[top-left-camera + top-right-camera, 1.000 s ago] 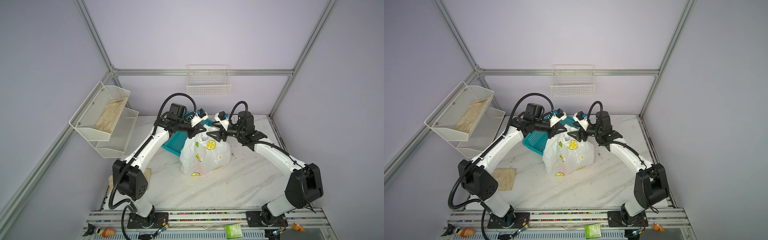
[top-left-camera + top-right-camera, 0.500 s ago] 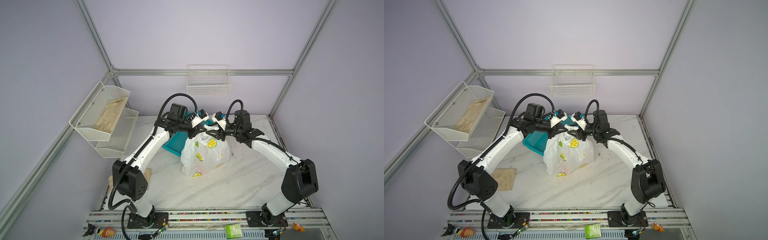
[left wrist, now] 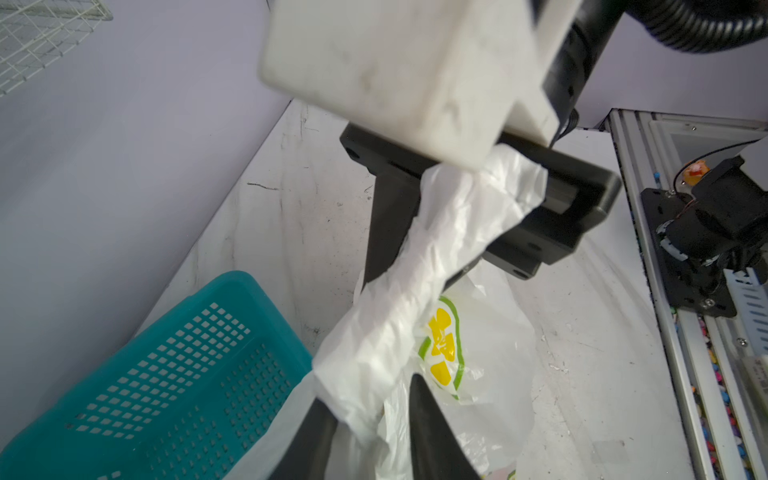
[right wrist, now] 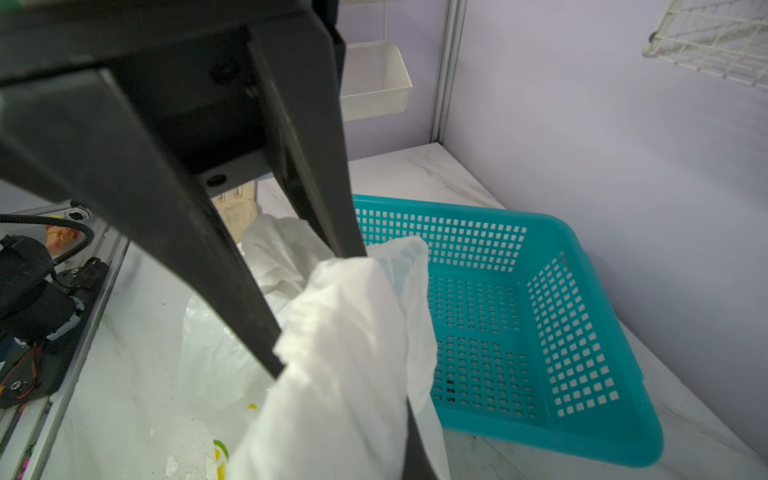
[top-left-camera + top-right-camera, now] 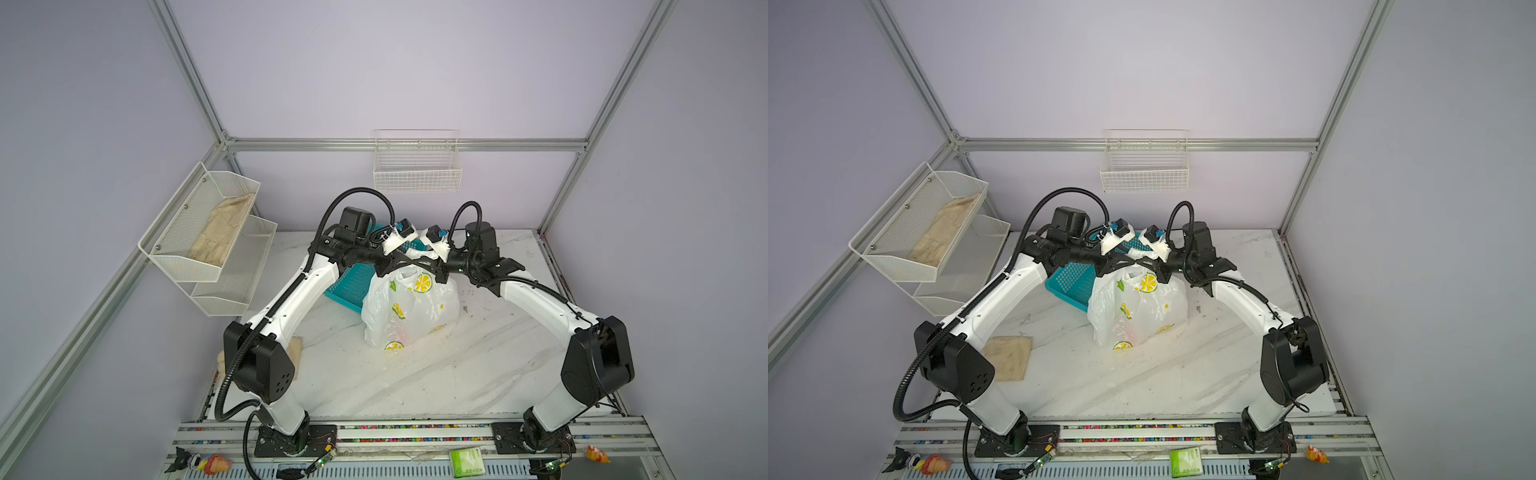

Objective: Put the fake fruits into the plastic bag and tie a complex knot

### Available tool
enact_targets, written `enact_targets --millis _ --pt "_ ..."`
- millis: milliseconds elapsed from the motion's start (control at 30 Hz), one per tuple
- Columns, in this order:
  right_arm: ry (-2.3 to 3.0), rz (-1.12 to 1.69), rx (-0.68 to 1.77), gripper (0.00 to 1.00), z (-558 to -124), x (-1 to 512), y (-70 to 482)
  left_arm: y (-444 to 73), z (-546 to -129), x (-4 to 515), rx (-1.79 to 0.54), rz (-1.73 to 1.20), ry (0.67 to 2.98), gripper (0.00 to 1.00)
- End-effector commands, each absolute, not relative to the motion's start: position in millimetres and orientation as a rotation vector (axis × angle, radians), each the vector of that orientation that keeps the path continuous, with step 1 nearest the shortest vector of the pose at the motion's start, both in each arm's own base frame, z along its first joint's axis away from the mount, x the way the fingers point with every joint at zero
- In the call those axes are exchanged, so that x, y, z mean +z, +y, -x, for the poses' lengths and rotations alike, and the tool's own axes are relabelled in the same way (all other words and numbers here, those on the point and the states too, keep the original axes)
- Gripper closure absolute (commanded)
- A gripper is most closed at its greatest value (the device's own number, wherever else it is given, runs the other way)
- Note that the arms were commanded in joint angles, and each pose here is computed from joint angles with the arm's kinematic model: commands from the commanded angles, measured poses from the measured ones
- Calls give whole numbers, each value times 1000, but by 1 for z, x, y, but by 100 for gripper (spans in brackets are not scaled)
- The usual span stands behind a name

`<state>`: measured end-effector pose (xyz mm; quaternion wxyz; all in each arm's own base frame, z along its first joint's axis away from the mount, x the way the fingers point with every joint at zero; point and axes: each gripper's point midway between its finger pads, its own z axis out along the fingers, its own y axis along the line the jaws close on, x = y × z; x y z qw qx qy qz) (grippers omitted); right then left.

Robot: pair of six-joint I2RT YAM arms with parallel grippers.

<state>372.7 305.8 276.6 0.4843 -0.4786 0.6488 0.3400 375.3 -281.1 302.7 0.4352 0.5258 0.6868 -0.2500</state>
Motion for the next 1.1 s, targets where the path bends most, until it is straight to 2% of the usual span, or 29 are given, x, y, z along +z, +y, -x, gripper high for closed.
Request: enact_targets --millis 0,100,233,600,933,1067 --pt "1518 1169 818 100 -366 294 304 -268 -367 305 -502 -1324 1670 62" --pt "1517 1162 831 100 -364 296 304 -263 -367 295 -454 -1346 1664 56" --pt "1515 1157 838 100 -364 299 304 -262 -369 288 -429 -1372 1665 57" --pt "1502 1148 834 99 -363 308 303 -269 -377 276 -437 -1426 1680 79" --pt "1539 1158 759 98 -367 304 297 -260 -383 280 -345 -1433 1695 100" --pt "1569 1149 700 98 -374 298 293 -258 -383 289 -338 -1408 1699 100"
